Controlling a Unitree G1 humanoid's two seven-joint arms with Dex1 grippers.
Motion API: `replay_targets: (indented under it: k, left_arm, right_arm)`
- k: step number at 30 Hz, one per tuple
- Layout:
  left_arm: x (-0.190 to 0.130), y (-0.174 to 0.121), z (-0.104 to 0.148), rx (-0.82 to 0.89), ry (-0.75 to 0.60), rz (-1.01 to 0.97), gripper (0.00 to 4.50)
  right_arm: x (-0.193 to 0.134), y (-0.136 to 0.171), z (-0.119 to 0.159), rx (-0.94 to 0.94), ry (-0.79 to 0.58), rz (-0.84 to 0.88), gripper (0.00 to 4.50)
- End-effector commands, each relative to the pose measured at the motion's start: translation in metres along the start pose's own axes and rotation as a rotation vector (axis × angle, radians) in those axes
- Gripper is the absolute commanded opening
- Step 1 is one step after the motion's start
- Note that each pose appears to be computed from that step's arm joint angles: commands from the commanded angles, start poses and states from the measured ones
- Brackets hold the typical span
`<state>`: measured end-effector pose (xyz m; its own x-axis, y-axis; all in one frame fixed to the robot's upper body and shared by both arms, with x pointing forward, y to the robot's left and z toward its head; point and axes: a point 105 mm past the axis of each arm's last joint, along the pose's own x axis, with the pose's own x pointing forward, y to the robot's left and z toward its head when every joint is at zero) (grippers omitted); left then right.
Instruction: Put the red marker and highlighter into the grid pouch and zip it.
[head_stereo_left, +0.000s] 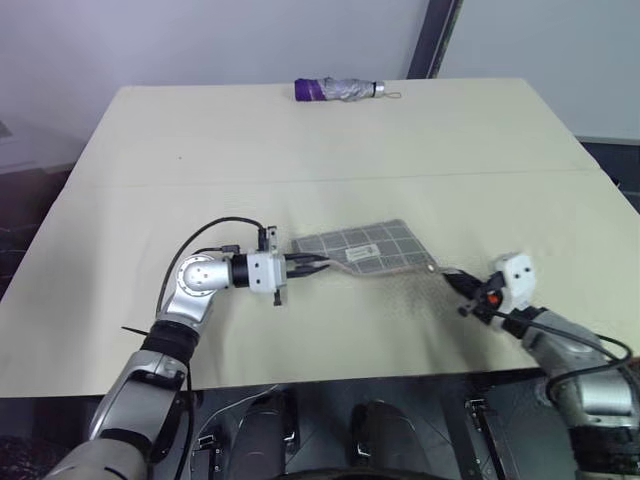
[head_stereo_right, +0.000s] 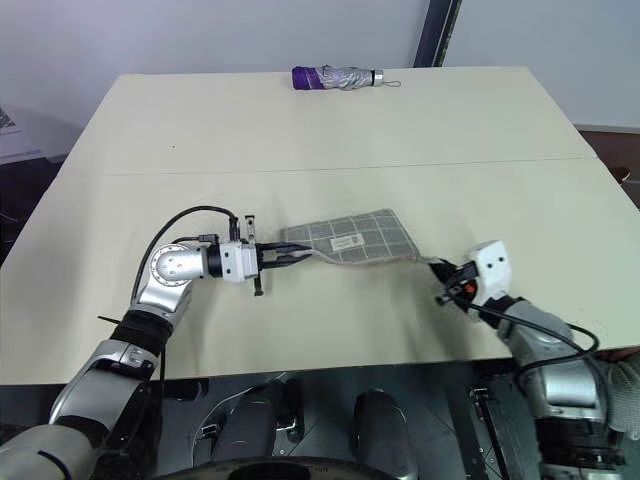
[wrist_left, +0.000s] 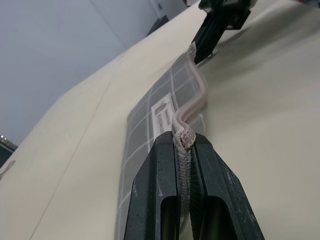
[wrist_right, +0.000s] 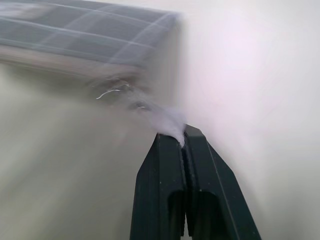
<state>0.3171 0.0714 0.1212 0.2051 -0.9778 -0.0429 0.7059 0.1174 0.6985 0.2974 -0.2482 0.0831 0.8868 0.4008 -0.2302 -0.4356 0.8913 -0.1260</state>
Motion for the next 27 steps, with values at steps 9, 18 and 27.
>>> replay_targets:
  k: [9,18,27]
  left_arm:
    - [-0.019,0.021,-0.006,-0.145,-0.004,0.084,2.10]
    - [-0.079,0.022,-0.010,-0.452,0.022,0.223,4.50]
    - [-0.140,0.041,-0.029,-0.585,0.194,0.518,4.50]
  right_arm:
    - [-0.005,0.009,0.022,-0.031,-0.100,0.054,1.90]
    - [-0.051,0.016,0.016,0.004,-0.059,0.129,4.46]
    - [-0.087,-0.009,0.019,0.012,-0.021,0.078,4.46]
